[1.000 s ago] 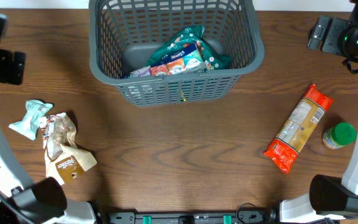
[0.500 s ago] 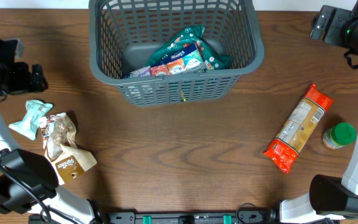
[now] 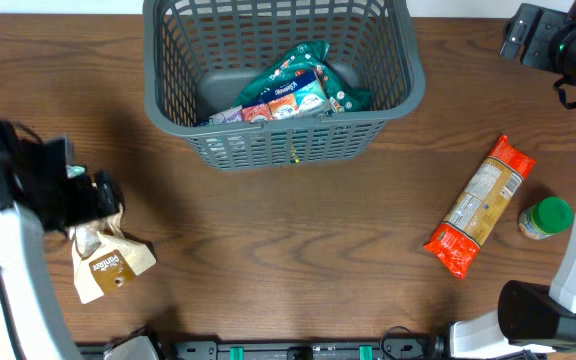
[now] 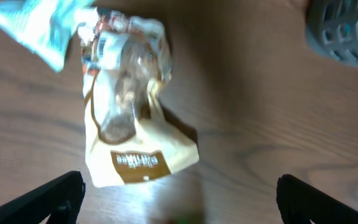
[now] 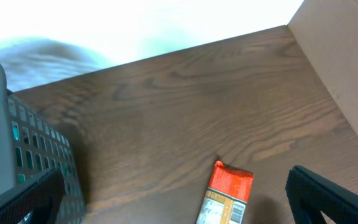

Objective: Pack container
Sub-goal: 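Lower the left gripper onto the clear seed bag and grasp it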

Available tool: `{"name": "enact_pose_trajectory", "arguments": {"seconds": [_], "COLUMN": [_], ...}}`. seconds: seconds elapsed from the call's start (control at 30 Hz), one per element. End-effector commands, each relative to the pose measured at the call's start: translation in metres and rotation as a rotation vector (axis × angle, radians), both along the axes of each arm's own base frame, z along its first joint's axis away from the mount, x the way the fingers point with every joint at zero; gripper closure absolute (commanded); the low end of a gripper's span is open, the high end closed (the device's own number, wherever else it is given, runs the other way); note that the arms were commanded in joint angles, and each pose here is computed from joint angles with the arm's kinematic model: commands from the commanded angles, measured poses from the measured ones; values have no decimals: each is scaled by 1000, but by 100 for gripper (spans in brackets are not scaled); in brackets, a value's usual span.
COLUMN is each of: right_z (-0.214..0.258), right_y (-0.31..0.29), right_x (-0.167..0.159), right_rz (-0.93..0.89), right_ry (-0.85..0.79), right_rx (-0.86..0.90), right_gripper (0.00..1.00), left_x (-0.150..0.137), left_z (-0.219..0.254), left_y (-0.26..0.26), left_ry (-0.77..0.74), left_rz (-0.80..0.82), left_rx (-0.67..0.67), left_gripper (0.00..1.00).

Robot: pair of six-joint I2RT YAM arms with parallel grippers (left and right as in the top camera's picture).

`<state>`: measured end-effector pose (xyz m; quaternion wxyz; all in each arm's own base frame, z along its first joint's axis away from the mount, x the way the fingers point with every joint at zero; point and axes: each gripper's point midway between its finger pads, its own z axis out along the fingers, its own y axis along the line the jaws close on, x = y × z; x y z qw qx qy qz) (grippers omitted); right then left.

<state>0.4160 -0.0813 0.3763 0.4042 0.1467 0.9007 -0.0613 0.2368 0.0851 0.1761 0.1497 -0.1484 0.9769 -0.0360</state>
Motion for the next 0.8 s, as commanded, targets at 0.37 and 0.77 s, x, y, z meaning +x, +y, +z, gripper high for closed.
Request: {"name": "enact_pose_trajectory", "arguments": {"seconds": [0.37, 0.77], "right_z": [-4, -5], "right_y": [0, 0], "right_x": [-2, -3], "right_rz": [8, 8], "right_ry": [21, 24], "right_rx": [-2, -2], "right_gripper": [1, 1], "left_x": [10, 28], "left_z": [-70, -134], "left_y": [35, 43], "left_ry": [119, 243], "left_rz": [141, 158], "left_rx": [80, 24], "left_gripper": [1, 2]}}
